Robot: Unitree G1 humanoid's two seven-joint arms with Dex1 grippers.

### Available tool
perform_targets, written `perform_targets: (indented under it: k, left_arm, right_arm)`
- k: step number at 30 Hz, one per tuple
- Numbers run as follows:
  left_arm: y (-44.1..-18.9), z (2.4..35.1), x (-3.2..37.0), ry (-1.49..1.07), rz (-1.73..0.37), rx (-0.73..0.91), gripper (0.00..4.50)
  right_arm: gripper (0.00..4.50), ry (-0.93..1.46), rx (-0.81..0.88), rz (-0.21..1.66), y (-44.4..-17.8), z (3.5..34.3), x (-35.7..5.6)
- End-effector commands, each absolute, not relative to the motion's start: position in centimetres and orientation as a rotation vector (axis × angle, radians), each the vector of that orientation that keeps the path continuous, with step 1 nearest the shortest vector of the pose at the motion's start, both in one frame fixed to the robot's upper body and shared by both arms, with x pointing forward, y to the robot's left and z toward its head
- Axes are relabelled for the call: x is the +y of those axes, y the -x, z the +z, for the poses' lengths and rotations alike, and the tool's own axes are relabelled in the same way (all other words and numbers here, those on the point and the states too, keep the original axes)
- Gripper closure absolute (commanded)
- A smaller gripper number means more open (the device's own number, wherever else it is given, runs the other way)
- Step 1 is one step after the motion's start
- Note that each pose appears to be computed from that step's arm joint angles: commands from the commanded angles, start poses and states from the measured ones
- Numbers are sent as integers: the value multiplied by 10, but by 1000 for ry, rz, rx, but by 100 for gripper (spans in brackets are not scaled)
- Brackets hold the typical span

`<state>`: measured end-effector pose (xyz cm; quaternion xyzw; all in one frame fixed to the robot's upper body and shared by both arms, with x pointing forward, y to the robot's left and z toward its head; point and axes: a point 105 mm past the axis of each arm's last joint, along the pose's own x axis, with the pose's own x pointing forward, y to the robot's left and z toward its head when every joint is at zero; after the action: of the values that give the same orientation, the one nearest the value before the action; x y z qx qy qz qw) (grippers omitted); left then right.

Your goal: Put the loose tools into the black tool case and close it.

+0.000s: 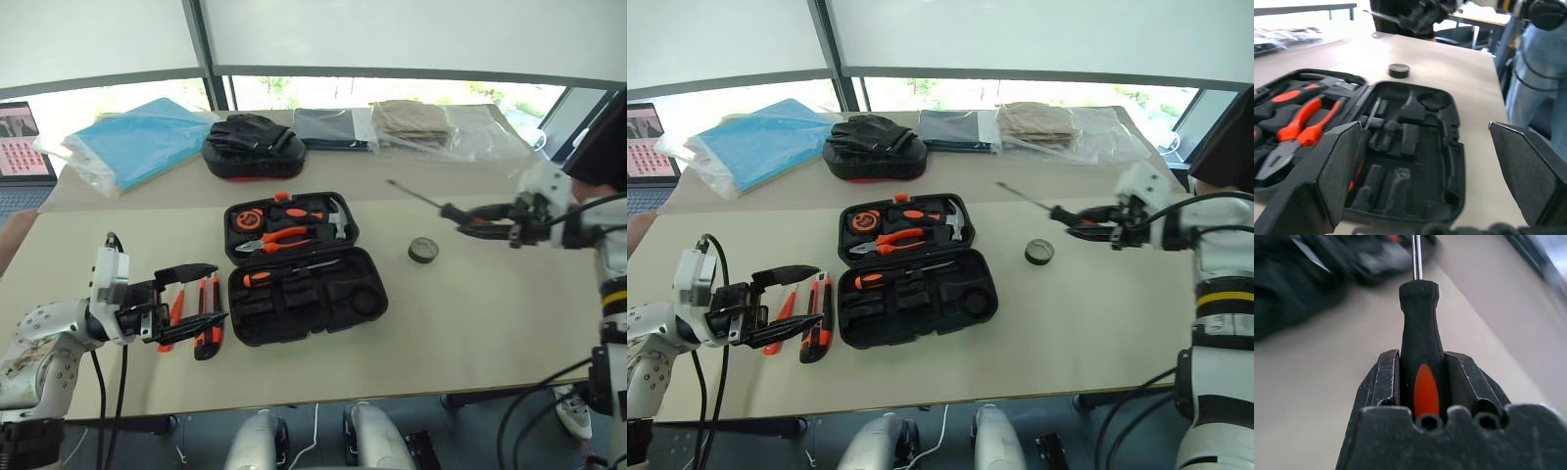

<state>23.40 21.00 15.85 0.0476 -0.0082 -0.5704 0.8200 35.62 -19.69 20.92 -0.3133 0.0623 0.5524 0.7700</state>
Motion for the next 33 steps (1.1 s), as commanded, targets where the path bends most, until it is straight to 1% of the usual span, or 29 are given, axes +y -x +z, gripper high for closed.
perform_targets:
  k: [1,2,5,8,12,18,25,33]
  left_arm:
    - [-228,152,217,-168,-1205,1,0]
    - [-228,150,218,-166,-1196,5,0]
    - [-225,146,223,-162,-1147,6,0]
    - [-222,145,226,-161,-1121,5,0]
    - [-217,142,227,-158,-1096,7,0]
    - [-213,141,224,-153,-1083,9,0]
    - [-212,141,223,-152,-1079,12,0]
    - [-212,141,220,-151,-1084,6,0]
  right_arm:
    - [346,752,76,1433,-338,215,-129]
    - [346,763,87,1466,-335,210,-118]
    - [346,861,146,1551,-331,183,-91]
    - [346,930,185,1561,-333,166,-82]
    - [346,959,229,1545,-341,153,-71]
    - [346,971,264,1530,-348,149,-68]
    - [346,961,268,1533,-354,159,-73]
    - [346,963,309,1509,-363,149,-80]
